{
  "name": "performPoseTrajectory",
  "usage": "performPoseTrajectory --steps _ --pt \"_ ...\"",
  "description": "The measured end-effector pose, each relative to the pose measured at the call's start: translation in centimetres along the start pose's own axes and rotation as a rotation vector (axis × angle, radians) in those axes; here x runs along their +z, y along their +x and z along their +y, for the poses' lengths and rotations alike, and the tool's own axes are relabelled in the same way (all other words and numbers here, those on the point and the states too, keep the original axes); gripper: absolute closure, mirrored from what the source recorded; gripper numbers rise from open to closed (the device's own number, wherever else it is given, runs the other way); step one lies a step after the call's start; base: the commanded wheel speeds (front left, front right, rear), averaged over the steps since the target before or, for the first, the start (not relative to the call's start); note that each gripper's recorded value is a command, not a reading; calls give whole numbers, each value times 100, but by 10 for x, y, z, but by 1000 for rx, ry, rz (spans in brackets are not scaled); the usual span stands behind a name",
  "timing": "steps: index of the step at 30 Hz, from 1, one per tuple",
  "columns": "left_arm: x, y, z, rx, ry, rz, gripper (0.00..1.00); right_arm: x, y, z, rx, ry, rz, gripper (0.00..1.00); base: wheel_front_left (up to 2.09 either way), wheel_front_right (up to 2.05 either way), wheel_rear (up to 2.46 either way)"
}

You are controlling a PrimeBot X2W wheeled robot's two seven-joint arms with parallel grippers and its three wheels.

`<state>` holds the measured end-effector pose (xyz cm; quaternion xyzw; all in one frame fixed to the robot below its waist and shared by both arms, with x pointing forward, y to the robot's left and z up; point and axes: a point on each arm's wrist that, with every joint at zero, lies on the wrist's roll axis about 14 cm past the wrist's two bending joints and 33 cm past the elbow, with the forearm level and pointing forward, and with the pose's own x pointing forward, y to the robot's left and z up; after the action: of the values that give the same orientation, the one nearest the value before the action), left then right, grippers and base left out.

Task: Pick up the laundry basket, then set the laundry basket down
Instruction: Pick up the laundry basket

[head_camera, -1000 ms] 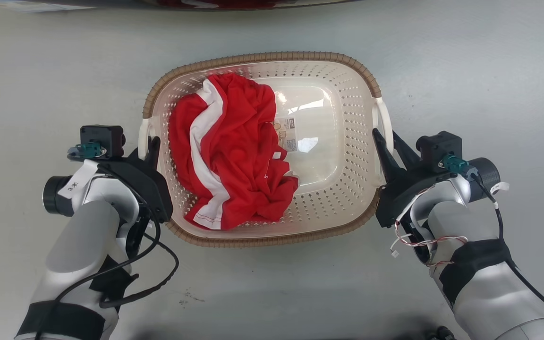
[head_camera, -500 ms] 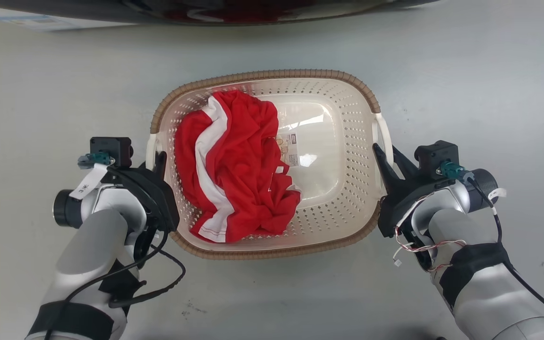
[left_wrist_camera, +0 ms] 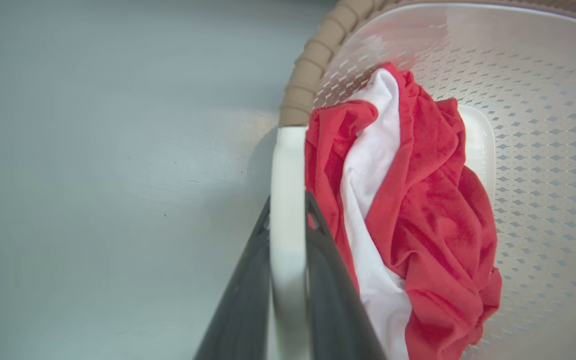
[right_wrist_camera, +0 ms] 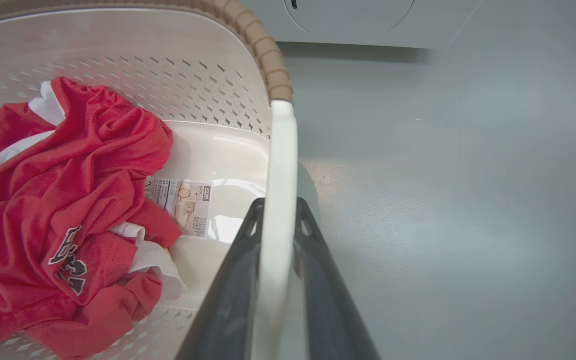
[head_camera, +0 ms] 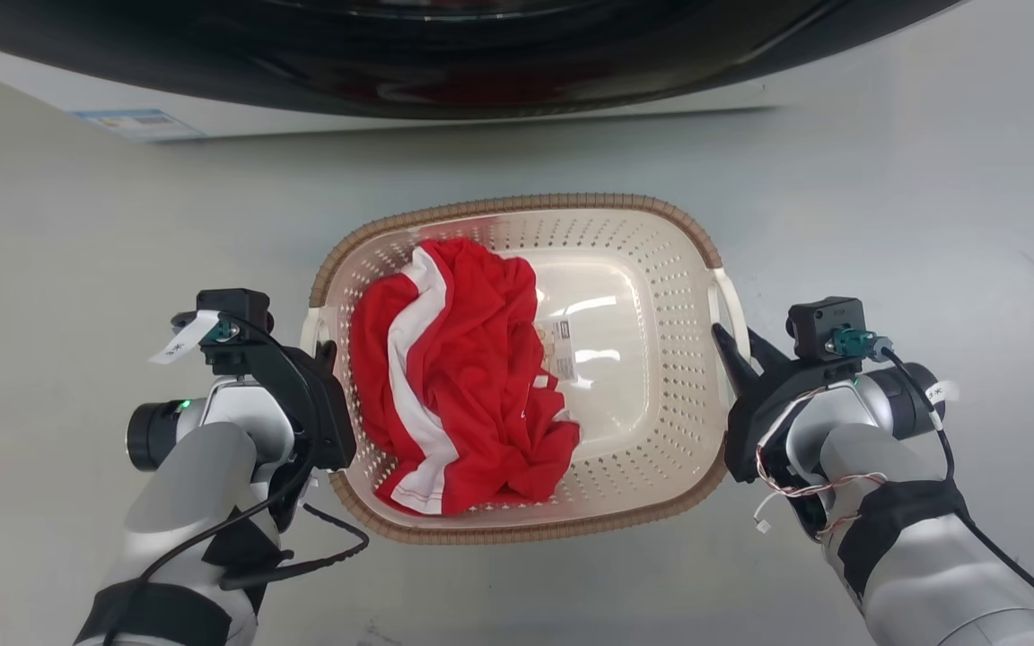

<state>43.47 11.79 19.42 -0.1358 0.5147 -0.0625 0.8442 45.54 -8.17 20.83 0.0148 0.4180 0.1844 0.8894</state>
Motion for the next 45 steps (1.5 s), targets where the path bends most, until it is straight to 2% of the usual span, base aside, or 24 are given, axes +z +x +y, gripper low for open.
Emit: performPoseTrajectory --steps 15,23,36,45 --pt "18 -51 -20 -23 -43 27 100 27 -43 8 -22 15 23 100 0 0 0" --pt "10 -82 -27 -39 -79 81 100 39 -69 17 -26 8 24 100 0 0 0" --pt "24 -128 -35 -58 -73 74 100 64 -106 39 1 13 -13 100 0 0 0" --pt "28 -153 -41 -77 -76 59 100 62 -130 50 15 42 4 100 0 0 0"
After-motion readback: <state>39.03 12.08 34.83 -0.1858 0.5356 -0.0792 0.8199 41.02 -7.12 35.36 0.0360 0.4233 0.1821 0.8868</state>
